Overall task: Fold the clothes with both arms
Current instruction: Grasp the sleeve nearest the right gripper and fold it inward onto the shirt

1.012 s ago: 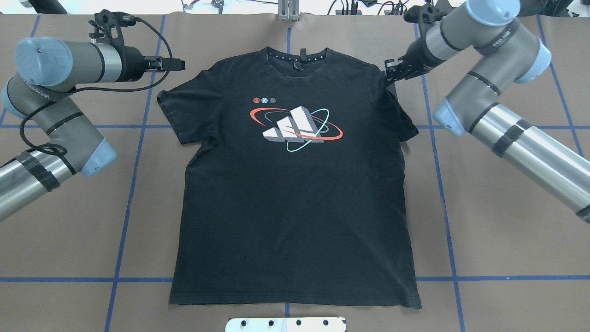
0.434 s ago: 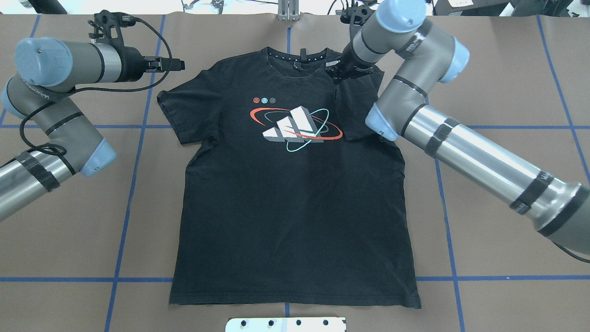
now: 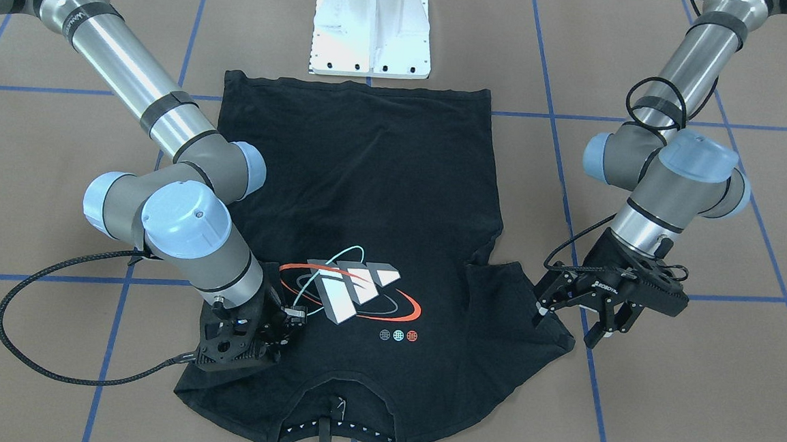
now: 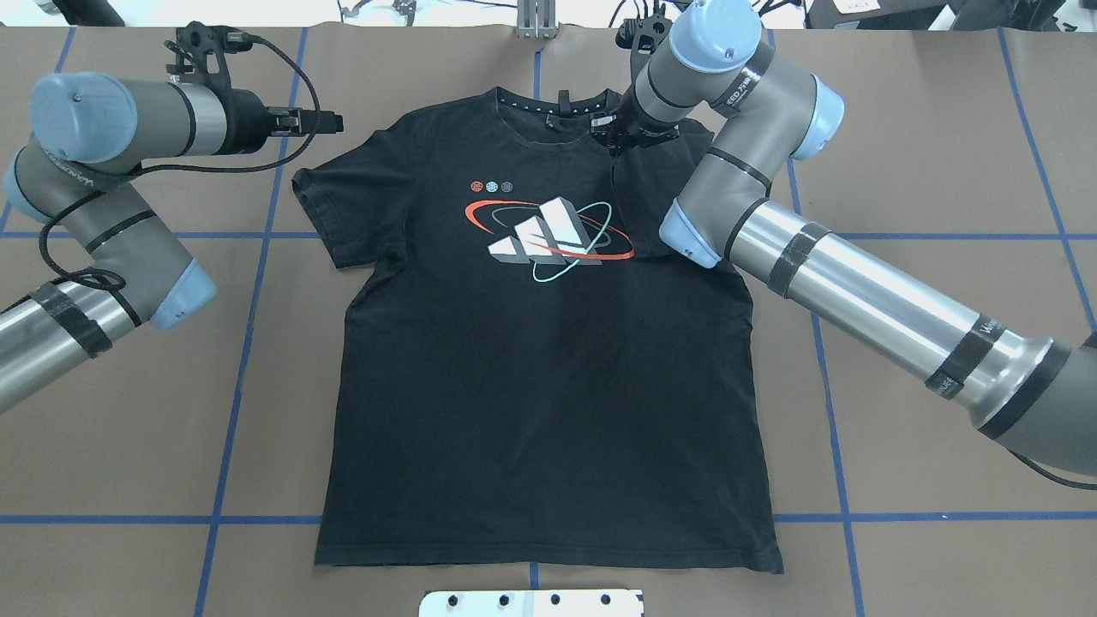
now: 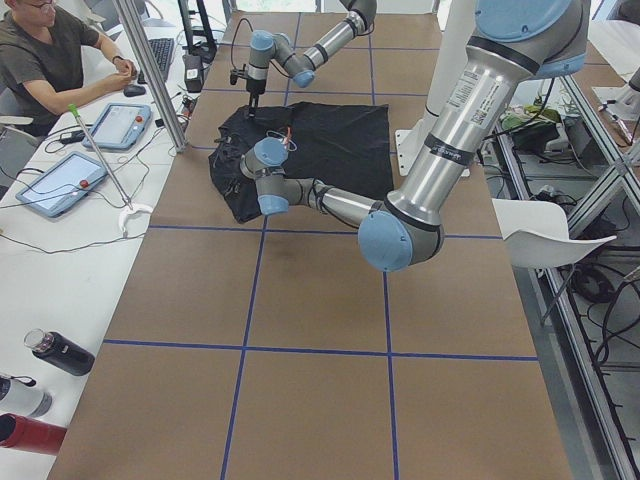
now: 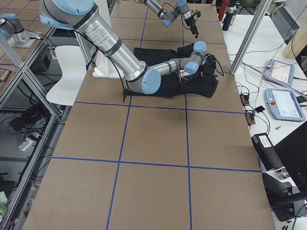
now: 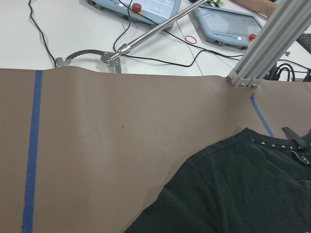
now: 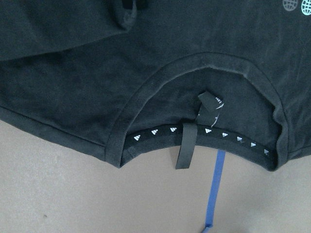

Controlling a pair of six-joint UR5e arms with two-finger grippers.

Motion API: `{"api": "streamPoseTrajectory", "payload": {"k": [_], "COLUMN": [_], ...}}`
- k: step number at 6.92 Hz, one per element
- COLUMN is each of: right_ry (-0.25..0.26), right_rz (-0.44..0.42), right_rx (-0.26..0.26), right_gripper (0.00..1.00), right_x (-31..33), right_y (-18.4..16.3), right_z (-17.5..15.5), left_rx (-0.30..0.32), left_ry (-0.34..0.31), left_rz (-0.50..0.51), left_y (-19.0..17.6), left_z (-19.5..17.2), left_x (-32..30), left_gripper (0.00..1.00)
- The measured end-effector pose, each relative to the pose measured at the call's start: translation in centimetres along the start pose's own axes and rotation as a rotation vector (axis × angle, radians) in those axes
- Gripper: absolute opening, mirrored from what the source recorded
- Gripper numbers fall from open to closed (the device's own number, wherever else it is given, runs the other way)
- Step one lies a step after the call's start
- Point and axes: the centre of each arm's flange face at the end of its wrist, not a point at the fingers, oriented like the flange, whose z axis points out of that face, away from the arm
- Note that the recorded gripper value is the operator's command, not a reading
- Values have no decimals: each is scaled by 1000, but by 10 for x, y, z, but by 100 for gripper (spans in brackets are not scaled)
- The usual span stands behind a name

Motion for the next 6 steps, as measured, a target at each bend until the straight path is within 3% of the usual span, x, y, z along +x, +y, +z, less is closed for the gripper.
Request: {"api": "streamPoseTrajectory", "payload": {"k": [2,6], "right_ry": [-29,-65], "right_rz": [50,133], "right_rx": [13,24], "right_gripper": [100,100], "right_x": [-10,-14], "right_y": [-1,-8], "right_z": [-14,-35], "left_rx": [-20,-44], "left_ry": [-41,-130], "left_rz": [-13,-20], "left_y": [11,38], "left_z": [13,39], "left_x": [-17,-45], "left_gripper": [96,66]}}
